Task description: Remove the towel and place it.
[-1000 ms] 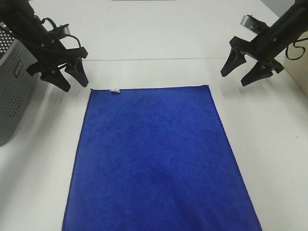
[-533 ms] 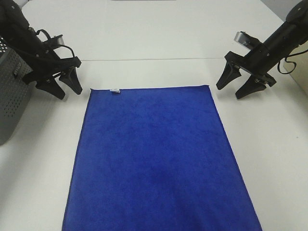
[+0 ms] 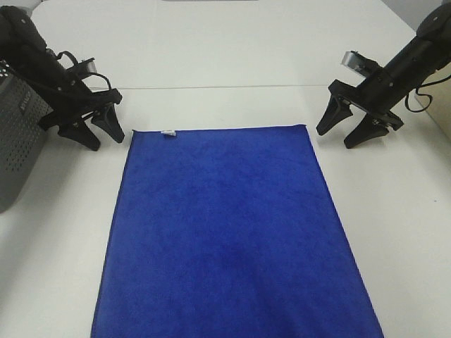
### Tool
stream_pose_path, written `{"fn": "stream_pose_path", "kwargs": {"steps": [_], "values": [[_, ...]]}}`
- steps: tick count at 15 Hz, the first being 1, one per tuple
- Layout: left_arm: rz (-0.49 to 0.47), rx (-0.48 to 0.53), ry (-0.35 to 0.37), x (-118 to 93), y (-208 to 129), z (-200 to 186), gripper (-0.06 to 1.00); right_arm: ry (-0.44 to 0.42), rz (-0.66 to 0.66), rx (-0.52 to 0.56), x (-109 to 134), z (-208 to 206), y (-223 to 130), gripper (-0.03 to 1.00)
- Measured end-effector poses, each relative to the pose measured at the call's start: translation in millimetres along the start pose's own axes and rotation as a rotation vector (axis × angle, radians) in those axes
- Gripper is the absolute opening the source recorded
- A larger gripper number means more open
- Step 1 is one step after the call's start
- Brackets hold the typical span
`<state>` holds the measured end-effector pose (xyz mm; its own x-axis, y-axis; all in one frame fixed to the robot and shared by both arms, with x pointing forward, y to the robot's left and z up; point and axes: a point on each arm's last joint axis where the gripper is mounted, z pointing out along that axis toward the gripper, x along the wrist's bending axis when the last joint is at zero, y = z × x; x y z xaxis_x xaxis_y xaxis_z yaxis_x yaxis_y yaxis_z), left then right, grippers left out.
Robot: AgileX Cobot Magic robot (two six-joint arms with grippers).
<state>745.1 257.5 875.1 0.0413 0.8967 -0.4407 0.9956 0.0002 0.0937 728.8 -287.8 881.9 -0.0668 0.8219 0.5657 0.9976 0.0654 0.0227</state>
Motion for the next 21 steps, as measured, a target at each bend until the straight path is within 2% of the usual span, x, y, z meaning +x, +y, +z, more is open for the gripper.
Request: {"fn": "stream_pose_path", "kwargs": {"steps": [7,10,13,17,21], "values": [[-0.005,0.0,-0.011,-1,0,1,0.56,0.0,-0.002,-0.002,0,0,0,0.72],[0.008,-0.002,-0.027,-7,0,4,0.56,0.029,0.01,-0.006,0,3,1,0.72],[0.027,-0.009,-0.059,-21,1,15,0.56,0.054,0.006,0.005,7,12,3,0.71],[0.049,-0.009,-0.103,-48,-2,33,0.56,0.112,-0.022,0.043,33,40,4,0.7],[0.09,-0.02,-0.128,-77,-3,49,0.55,0.097,-0.066,0.027,56,57,6,0.67]]}}
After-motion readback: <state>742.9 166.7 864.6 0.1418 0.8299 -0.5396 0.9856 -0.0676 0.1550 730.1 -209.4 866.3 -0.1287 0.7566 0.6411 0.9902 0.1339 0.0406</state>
